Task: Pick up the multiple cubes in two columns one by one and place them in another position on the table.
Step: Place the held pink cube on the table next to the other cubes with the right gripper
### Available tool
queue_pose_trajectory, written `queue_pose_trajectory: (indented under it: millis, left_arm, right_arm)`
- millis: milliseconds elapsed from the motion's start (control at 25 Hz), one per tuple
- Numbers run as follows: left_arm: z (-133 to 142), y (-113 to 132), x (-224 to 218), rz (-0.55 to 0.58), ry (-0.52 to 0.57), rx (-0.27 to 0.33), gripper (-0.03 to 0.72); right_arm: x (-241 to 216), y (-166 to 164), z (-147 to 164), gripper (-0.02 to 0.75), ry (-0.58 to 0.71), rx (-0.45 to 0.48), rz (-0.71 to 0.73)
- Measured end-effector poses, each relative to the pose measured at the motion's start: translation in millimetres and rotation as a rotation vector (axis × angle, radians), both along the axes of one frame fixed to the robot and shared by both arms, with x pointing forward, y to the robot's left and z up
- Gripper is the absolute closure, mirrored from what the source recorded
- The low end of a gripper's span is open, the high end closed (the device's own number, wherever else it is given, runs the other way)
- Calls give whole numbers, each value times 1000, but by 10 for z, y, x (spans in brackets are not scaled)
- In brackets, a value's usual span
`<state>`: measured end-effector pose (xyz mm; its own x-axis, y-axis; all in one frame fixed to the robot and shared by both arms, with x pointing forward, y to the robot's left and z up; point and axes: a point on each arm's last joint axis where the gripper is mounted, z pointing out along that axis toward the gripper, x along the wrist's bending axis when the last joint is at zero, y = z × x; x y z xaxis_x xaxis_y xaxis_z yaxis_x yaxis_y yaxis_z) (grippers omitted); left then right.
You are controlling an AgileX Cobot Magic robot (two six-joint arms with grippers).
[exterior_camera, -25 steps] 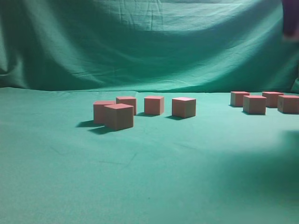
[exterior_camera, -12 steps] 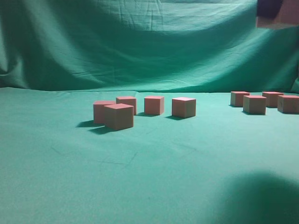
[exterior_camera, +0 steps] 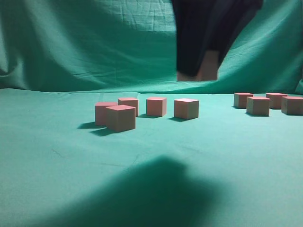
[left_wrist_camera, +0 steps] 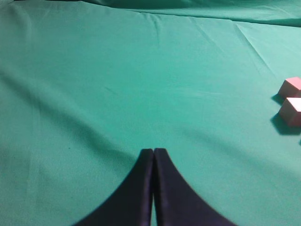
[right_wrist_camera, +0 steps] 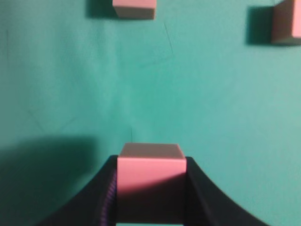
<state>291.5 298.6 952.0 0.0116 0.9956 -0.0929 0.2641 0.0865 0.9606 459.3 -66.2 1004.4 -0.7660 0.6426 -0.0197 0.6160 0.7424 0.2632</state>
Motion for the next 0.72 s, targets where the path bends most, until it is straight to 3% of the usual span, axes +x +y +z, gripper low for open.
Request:
queue_pose_trajectory:
  millis: [360, 720]
  left_arm:
    - [0, 0, 0, 0, 0, 0, 688]
    - [0, 0, 0, 0, 0, 0, 688]
  right_arm:
    - [391, 393, -241, 476, -29, -31, 102]
    - [534, 545, -465, 476, -21, -58, 162]
